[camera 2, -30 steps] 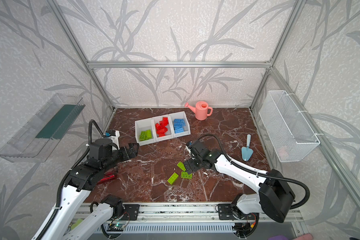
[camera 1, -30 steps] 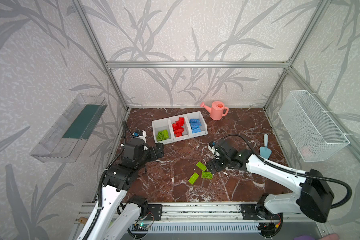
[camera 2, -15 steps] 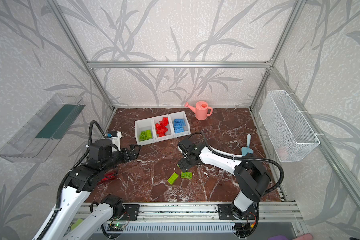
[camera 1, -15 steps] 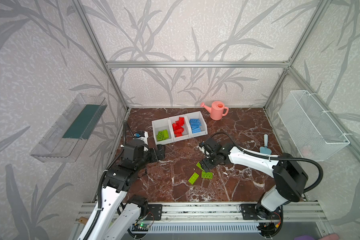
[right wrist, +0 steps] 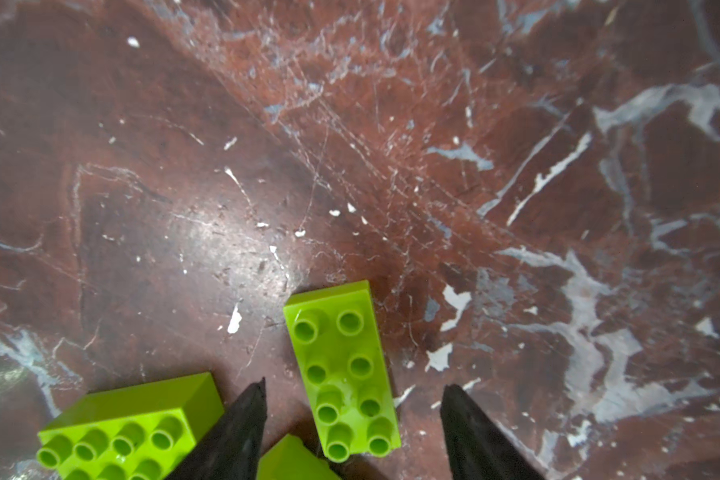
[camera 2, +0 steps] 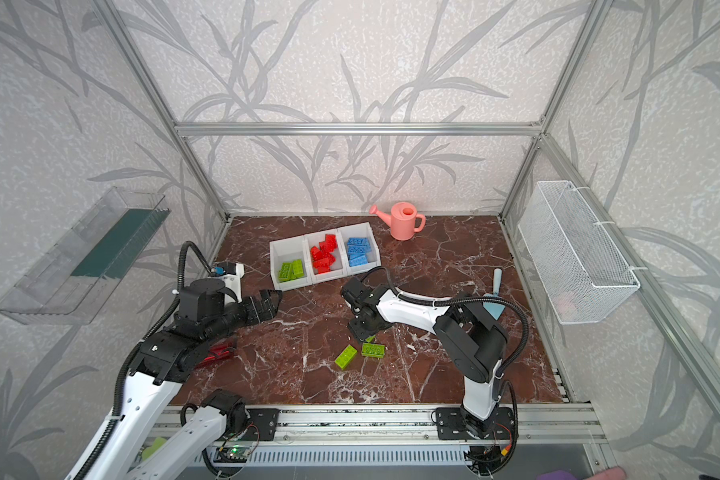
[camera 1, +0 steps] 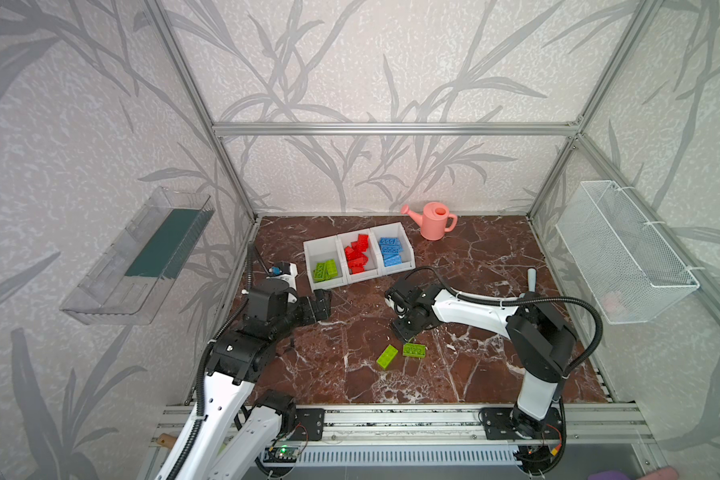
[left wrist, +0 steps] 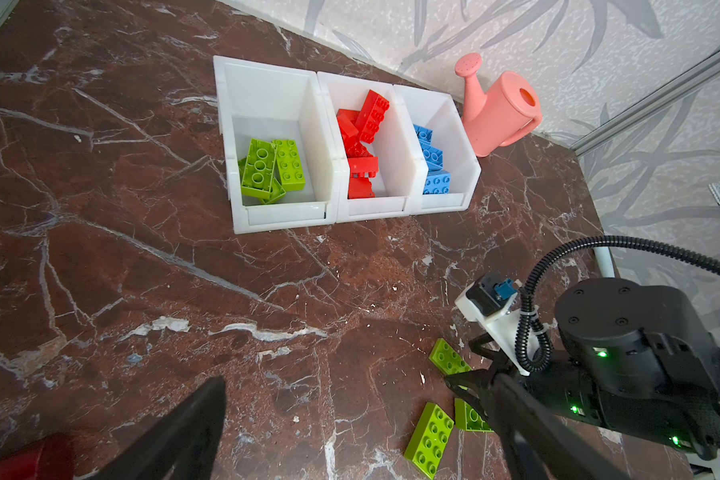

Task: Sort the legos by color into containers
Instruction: 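Withdraw the left gripper while the right gripper grasps a lime-green brick, then carry the brick with the right gripper into the green compartment and release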

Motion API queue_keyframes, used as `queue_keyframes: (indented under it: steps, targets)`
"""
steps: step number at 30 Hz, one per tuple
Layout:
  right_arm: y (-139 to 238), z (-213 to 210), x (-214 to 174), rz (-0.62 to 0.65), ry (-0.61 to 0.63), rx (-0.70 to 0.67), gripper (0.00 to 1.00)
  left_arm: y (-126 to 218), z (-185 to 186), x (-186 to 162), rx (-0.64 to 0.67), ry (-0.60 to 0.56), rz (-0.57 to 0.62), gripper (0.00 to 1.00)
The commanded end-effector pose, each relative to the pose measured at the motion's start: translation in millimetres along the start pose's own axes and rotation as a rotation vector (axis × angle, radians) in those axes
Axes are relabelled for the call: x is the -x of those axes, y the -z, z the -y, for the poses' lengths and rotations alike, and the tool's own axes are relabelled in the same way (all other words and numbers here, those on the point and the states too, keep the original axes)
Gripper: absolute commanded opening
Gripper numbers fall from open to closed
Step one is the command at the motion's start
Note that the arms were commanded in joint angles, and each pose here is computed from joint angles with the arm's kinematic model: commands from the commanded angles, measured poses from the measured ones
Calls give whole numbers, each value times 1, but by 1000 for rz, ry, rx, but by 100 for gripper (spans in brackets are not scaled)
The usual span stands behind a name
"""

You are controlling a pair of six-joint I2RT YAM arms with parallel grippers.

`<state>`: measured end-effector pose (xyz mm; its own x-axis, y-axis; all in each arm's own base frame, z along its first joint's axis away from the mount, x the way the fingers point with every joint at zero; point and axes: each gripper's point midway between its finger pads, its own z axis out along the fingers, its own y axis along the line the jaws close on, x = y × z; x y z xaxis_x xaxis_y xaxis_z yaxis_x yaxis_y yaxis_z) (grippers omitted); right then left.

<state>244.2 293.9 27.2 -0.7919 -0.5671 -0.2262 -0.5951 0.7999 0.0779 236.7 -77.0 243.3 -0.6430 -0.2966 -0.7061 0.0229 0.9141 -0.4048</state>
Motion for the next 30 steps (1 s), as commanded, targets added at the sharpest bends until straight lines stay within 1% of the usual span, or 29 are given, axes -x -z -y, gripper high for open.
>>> queue_keyframes:
  steps: [1, 2, 4, 7, 11, 13, 16, 23, 30]
  targets:
    - [0, 0, -2, -24, -5, -17, 62, -2, 0, 0, -3, -13, 3, 99]
    - [0, 1, -2, -25, -5, -18, 60, -2, -1, -1, -3, -13, 2, 99]
    - [-1, 0, -2, -31, -2, -20, 52, -2, -1, 0, -1, -12, 3, 99]
    - [-5, 0, -3, -46, 0, -23, 43, -2, -1, 0, -1, -11, 2, 99]
    - [-9, 1, -3, -69, -3, -40, 41, -3, -3, 0, 5, -8, 2, 98]
    - [-9, 2, -3, -73, -5, -43, 35, -3, -3, -1, 6, -8, 0, 98]
    - [-7, 2, -2, -71, -4, -48, 29, -2, -3, 0, 5, -8, 3, 98]
    - [13, -6, 13, -7, -6, -21, 28, 0, -5, 1, 13, -5, 14, 98]
    - [45, -18, 50, 91, 10, 13, 28, 0, -6, 2, 20, -3, 19, 99]
